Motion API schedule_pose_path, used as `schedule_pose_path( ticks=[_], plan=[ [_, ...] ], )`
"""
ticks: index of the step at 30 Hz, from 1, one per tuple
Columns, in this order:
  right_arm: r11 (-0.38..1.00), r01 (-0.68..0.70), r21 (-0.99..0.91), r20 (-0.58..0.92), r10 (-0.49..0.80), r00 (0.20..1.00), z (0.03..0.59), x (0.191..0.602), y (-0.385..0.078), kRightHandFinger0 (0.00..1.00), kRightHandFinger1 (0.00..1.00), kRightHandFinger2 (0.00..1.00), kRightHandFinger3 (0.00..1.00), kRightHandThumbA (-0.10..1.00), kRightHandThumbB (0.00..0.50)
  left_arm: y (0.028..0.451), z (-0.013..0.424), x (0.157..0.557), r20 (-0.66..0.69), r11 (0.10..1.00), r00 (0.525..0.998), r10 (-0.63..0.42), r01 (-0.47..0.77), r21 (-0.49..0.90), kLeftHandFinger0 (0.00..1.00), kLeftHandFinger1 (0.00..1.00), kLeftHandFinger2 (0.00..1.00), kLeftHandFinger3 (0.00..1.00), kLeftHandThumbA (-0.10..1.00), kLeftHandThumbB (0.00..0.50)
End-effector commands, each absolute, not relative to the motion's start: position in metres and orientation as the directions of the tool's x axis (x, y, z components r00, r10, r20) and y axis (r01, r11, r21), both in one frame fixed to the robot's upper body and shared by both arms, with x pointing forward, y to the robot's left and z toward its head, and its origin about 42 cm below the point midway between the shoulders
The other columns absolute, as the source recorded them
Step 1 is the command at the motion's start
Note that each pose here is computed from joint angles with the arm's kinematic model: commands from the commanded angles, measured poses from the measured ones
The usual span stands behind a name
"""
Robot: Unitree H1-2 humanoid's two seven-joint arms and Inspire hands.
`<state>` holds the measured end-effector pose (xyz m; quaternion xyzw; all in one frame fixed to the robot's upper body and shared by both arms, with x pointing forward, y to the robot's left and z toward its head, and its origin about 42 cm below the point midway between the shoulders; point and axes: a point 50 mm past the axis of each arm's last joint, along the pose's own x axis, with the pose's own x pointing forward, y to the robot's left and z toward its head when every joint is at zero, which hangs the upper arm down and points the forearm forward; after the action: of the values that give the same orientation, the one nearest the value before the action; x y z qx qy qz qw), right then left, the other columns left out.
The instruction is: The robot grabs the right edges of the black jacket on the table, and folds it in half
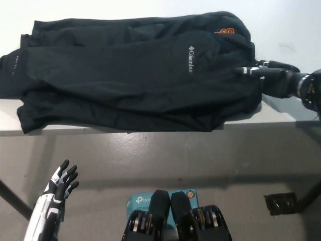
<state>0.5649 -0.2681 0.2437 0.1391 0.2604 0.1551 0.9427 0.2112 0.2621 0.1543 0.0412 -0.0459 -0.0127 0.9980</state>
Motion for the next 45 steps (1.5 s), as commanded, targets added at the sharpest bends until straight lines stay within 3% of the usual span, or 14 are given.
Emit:
schedule_pose_path(
  ticks=[1, 4, 5, 9, 10, 11, 13, 16, 17, 21, 27, 33, 41, 45],
  plan=[
    [0.899, -0.316, 0.303, -0.425, 0.424, 0.8, 0.277, 0.579, -0.218, 0.97, 1.0, 1.0, 1.0, 1.0, 0.5, 0.259, 0.164, 0.208, 0.149, 0.996, 0.988, -0.044, 0.032, 0.081, 1.0, 1.0, 1.0, 1.0, 0.91, 0.0],
    [0.9, -0.316, 0.302, -0.427, 0.424, 0.799, 0.277, 0.579, -0.218, 0.96, 1.0, 1.0, 1.0, 1.0, 0.5, 0.259, 0.164, 0.208, 0.149, 0.996, 0.988, -0.044, 0.032, 0.081, 1.0, 1.0, 1.0, 1.0, 0.9, 0.0],
    [0.92, -0.305, 0.245, -0.476, 0.388, 0.789, 0.268, 0.578, -0.18, 0.31, 0.59, 0.88, 1.0, 0.76, 0.5, 0.26, 0.165, 0.208, 0.154, 0.996, 0.987, -0.04, 0.027, 0.085, 1.0, 1.0, 1.0, 1.0, 0.91, 0.0],
    [0.924, -0.301, 0.236, -0.483, 0.38, 0.789, 0.267, 0.578, -0.175, 0.29, 0.58, 0.83, 0.99, 0.74, 0.5, 0.26, 0.165, 0.208, 0.155, 0.996, 0.987, -0.039, 0.026, 0.085, 1.0, 1.0, 1.0, 1.0, 0.91, 0.0],
    [0.963, -0.175, 0.205, -0.426, 0.249, 0.87, 0.266, 0.578, -0.149, 0.01, 0.08, 0.32, 0.81, -0.05, 0.333, 0.262, 0.168, 0.211, 0.154, 0.994, 0.987, -0.034, 0.018, 0.104, 1.0, 1.0, 1.0, 1.0, 0.93, 0.015],
    [0.968, -0.123, 0.22, -0.401, 0.204, 0.893, 0.263, 0.577, -0.143, 0.0, 0.1, 0.48, 0.92, -0.1, 0.259, 0.263, 0.167, 0.209, 0.15, 0.994, 0.988, -0.039, 0.023, 0.105, 1.0, 1.0, 1.0, 1.0, 0.93, 0.004],
    [0.974, -0.113, 0.199, -0.383, 0.183, 0.905, 0.266, 0.577, -0.141, 0.0, 0.14, 0.65, 0.96, -0.1, 0.185, 0.262, 0.167, 0.211, 0.151, 0.995, 0.988, -0.043, 0.029, 0.099, 1.0, 1.0, 1.0, 1.0, 0.91, 0.0],
    [0.975, -0.093, 0.203, -0.359, 0.162, 0.919, 0.262, 0.575, -0.141, 0.0, 0.25, 0.79, 0.49, -0.1, 0.157, 0.264, 0.166, 0.209, 0.149, 0.995, 0.988, -0.038, 0.024, 0.095, 1.0, 1.0, 1.0, 1.0, 0.89, 0.0],
    [0.97, -0.075, 0.231, -0.357, 0.156, 0.921, 0.262, 0.575, -0.142, 0.0, 0.24, 0.81, 0.73, -0.1, 0.145, 0.264, 0.167, 0.209, 0.148, 0.995, 0.988, -0.035, 0.02, 0.1, 1.0, 1.0, 1.0, 1.0, 0.91, 0.0],
    [0.96, -0.004, 0.28, -0.294, 0.09, 0.952, 0.258, 0.573, -0.151, 0.0, 0.35, 0.87, 0.44, -0.1, 0.11, 0.265, 0.166, 0.21, 0.148, 0.994, 0.988, -0.035, 0.019, 0.105, 1.0, 1.0, 1.0, 1.0, 0.93, 0.0],
    [0.879, 0.145, 0.455, -0.23, -0.042, 0.972, 0.258, 0.572, -0.18, 0.0, 0.43, 0.93, 1.0, -0.1, 0.123, 0.266, 0.167, 0.208, 0.141, 0.995, 0.99, -0.031, 0.016, 0.101, 1.0, 1.0, 1.0, 1.0, 0.95, 0.0],
    [0.776, 0.205, 0.596, -0.159, -0.136, 0.978, 0.276, 0.571, -0.221, 0.0, 0.46, 0.93, 1.0, -0.1, 0.08, 0.265, 0.165, 0.209, 0.149, 0.994, 0.988, -0.037, 0.022, 0.104, 1.0, 1.0, 1.0, 1.0, 0.96, 0.0],
    [0.707, 0.231, 0.669, -0.074, -0.245, 0.967, 0.324, 0.568, -0.28, 0.0, 0.13, 0.8, 1.0, -0.1, 0.087, 0.266, 0.167, 0.211, 0.152, 0.994, 0.988, -0.036, 0.02, 0.104, 1.0, 1.0, 1.0, 1.0, 0.97, 0.0],
    [0.724, 0.204, 0.659, -0.005, -0.267, 0.964, 0.352, 0.57, -0.299, 0.0, 0.17, 0.84, 0.71, -0.1, 0.104, 0.266, 0.168, 0.214, 0.16, 0.994, 0.987, -0.035, 0.018, 0.107, 1.0, 1.0, 1.0, 1.0, 0.96, 0.0]
  ],
)
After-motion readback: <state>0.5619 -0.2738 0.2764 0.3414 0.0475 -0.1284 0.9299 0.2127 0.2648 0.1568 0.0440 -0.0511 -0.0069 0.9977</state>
